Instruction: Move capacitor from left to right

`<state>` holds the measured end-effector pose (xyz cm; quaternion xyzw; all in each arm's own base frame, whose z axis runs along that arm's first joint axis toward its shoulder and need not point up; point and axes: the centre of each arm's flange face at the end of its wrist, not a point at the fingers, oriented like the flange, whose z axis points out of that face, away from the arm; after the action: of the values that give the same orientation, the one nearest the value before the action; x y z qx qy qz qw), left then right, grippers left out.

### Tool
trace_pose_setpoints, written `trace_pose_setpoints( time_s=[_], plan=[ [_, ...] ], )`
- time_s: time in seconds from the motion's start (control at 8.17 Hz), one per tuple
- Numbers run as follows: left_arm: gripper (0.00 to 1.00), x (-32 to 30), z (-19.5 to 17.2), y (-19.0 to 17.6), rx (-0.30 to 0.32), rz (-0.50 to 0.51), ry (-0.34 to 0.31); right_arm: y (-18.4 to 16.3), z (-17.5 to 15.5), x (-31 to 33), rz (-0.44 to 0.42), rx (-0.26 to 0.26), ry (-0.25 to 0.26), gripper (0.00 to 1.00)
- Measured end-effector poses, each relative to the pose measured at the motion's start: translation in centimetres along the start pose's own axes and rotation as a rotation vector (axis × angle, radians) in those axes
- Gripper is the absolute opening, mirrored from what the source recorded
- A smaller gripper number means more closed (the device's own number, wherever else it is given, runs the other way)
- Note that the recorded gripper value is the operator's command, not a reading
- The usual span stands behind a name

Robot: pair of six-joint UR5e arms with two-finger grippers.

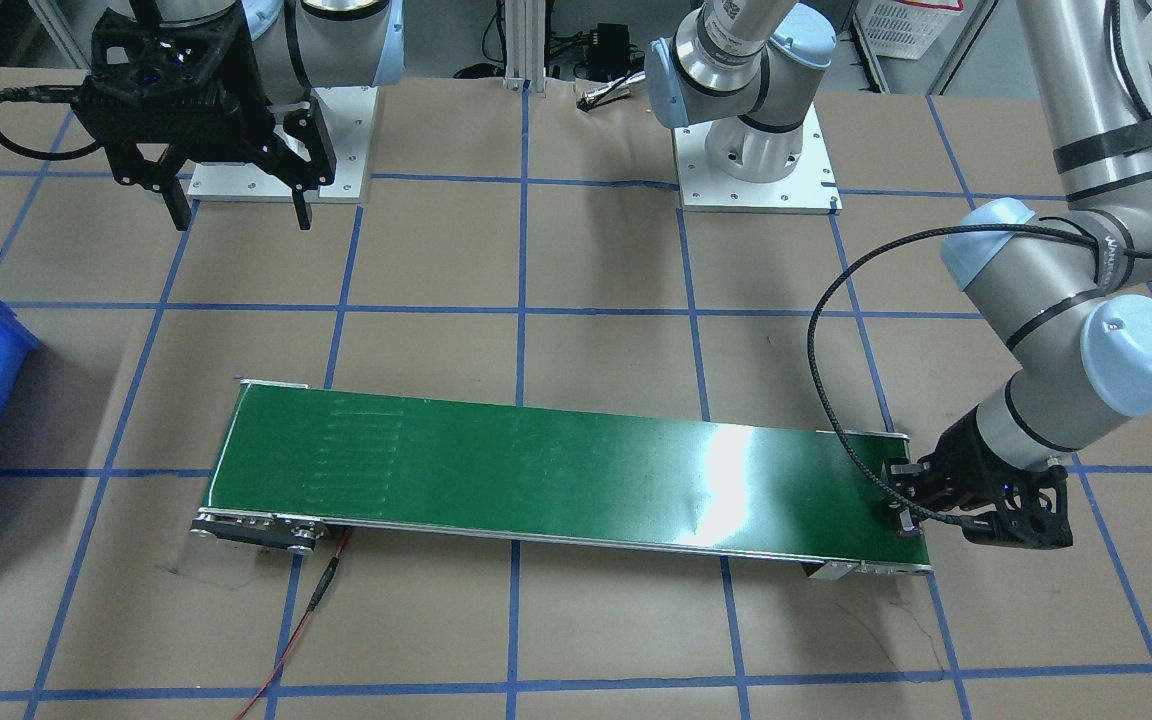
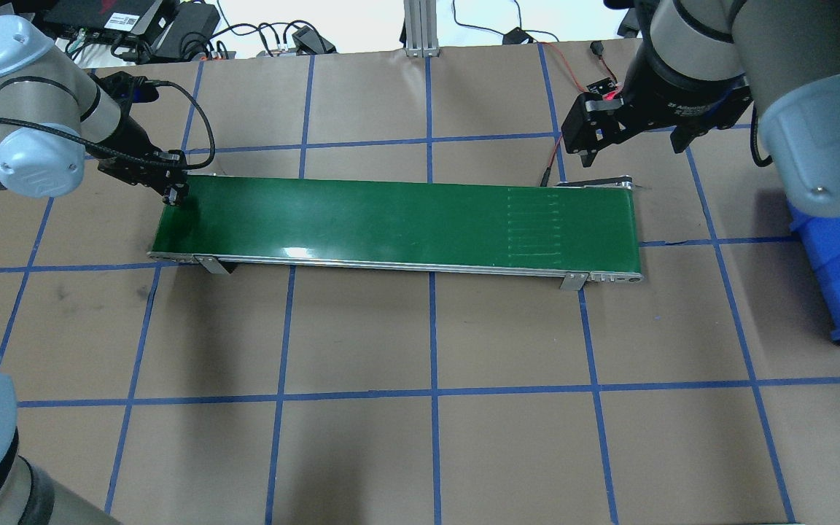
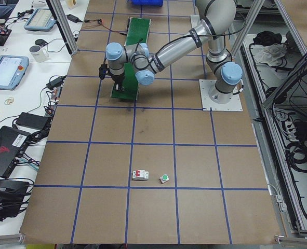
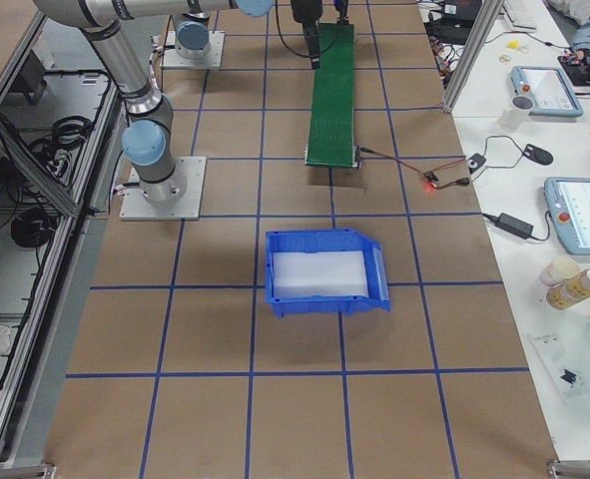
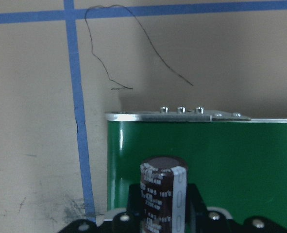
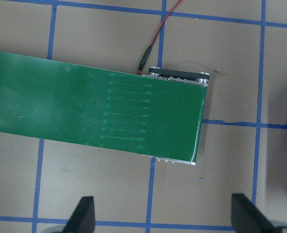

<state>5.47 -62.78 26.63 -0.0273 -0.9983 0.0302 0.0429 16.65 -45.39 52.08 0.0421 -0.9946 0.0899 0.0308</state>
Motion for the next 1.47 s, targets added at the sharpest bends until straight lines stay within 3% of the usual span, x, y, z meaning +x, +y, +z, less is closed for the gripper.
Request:
trace_pose_setpoints(
  time_s=[0.12,0.24,0.61,0.86,1.1,1.22,1.47],
  plan=[
    [0.91,0.0,0.4,-0.1,-0.003,-0.01,0.003,-0.1,0.3,0.0,0.0,-0.006,0.0,1.0],
    [1.0,0.1,0.6,-0.1,-0.005,-0.037,0.005,-0.4,1.0,-0.1,0.0,-0.023,-0.004,1.0],
    [1.0,2.7,-1.4,-0.1,0.025,-0.079,-0.008,-3.9,8.0,-0.6,0.003,-0.118,-0.008,1.0],
    [1.0,5.2,-6.0,0.7,0.081,-0.063,-0.032,-7.8,15.2,0.2,0.018,-0.134,-0.017,1.0],
    [1.0,6.7,-10.9,2.8,0.095,-0.055,-0.063,-9.3,20.2,3.7,0.05,-0.16,-0.105,1.0],
    [1.0,7.1,-12.4,3.7,0.092,-0.056,-0.081,-9.3,21.8,5.0,0.062,-0.15,-0.14,1.0],
    [1.0,7.2,-13.3,4.3,0.086,-0.057,-0.092,-9.1,23.1,6.0,0.074,-0.119,-0.158,0.98]
  ],
)
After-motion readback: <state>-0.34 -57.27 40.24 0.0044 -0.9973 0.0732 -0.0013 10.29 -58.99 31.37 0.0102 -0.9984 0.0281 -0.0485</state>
